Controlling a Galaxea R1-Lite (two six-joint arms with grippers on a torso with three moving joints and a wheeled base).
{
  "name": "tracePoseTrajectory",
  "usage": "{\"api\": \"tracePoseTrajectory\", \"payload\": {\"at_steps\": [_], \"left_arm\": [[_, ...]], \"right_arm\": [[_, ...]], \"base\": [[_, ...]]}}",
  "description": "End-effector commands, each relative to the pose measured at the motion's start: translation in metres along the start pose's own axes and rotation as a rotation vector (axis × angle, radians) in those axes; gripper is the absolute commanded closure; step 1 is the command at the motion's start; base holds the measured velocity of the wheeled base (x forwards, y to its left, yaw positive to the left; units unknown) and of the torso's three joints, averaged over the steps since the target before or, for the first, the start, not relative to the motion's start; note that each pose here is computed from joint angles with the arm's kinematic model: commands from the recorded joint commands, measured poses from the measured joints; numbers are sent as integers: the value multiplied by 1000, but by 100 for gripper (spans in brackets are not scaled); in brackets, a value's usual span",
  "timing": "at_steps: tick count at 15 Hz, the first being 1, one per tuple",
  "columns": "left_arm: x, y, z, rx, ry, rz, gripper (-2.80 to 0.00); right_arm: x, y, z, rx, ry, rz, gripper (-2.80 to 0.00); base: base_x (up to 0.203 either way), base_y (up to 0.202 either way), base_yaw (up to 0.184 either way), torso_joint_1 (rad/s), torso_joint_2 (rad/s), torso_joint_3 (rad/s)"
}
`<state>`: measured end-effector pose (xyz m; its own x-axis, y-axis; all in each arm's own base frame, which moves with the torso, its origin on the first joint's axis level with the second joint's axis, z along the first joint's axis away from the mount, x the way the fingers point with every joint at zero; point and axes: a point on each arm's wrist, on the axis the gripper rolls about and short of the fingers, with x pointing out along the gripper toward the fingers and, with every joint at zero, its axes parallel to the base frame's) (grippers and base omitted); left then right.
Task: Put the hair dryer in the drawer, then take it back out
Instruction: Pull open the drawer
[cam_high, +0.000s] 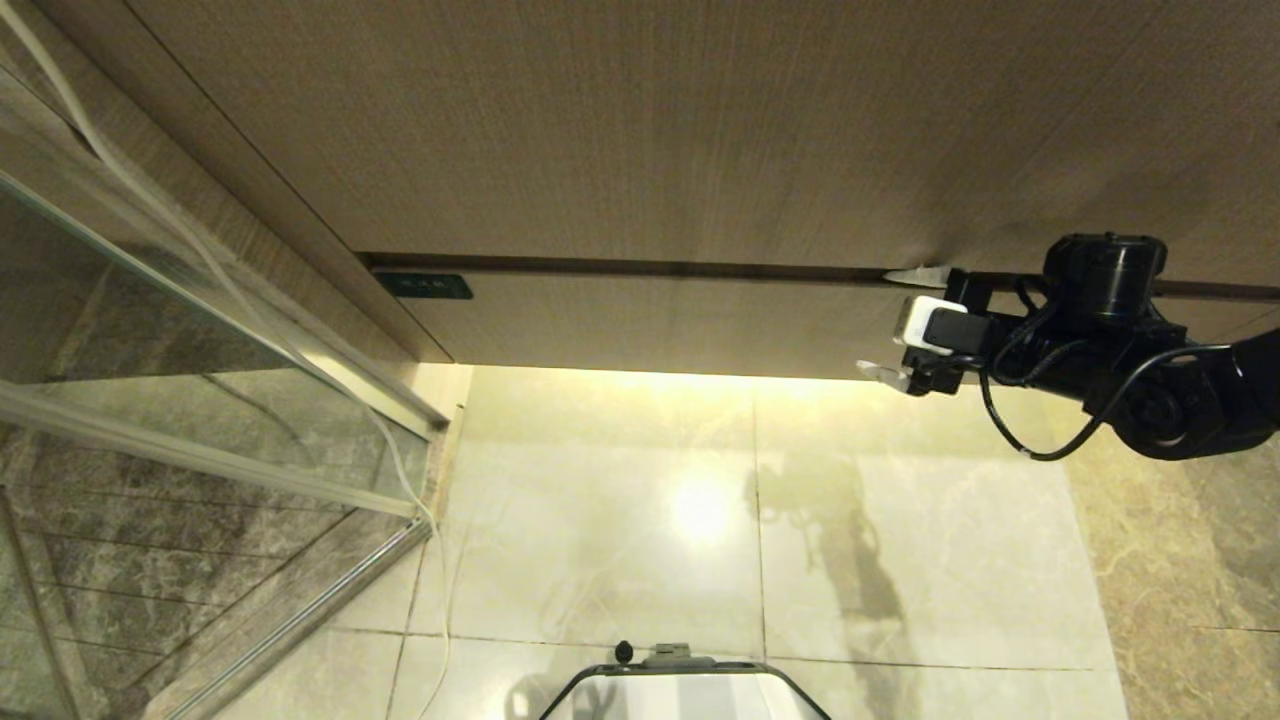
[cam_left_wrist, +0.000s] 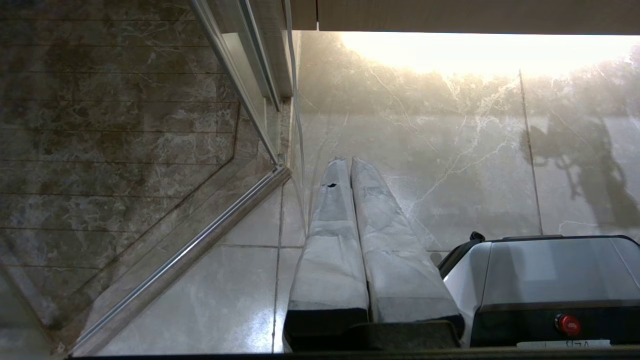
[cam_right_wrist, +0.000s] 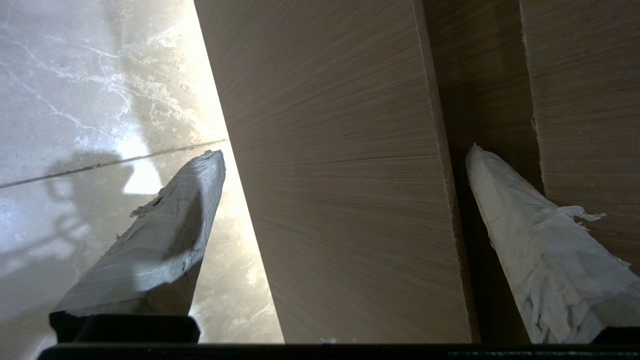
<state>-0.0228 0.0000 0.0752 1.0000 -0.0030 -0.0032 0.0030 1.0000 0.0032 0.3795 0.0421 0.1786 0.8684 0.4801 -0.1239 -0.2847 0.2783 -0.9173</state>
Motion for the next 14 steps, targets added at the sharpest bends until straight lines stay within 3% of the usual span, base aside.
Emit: {"api": "tracePoseTrajectory", "payload": {"at_steps": [1, 3, 4, 10, 14], "left_arm": [[0, 0, 0, 0, 0, -2, 0], [0, 0, 0, 0, 1, 1, 0], [0, 0, 0, 0, 1, 0, 0], [0, 0, 0, 0, 0, -1, 0], [0, 0, 0, 0, 1, 1, 0]], "right_arm": [[8, 11, -8, 3, 12, 34, -280], [9, 15, -10, 23, 28, 59, -280], [8, 20, -11, 56, 59, 113, -280], [-14, 31, -13, 277, 384, 271, -280], [-27, 30, -9, 353, 484, 273, -280]], "base": [[0, 0, 0, 0, 0, 0], [0, 0, 0, 0, 0, 0], [0, 0, 0, 0, 0, 0], [0, 0, 0, 0, 0, 0], [0, 0, 0, 0, 0, 0]]}}
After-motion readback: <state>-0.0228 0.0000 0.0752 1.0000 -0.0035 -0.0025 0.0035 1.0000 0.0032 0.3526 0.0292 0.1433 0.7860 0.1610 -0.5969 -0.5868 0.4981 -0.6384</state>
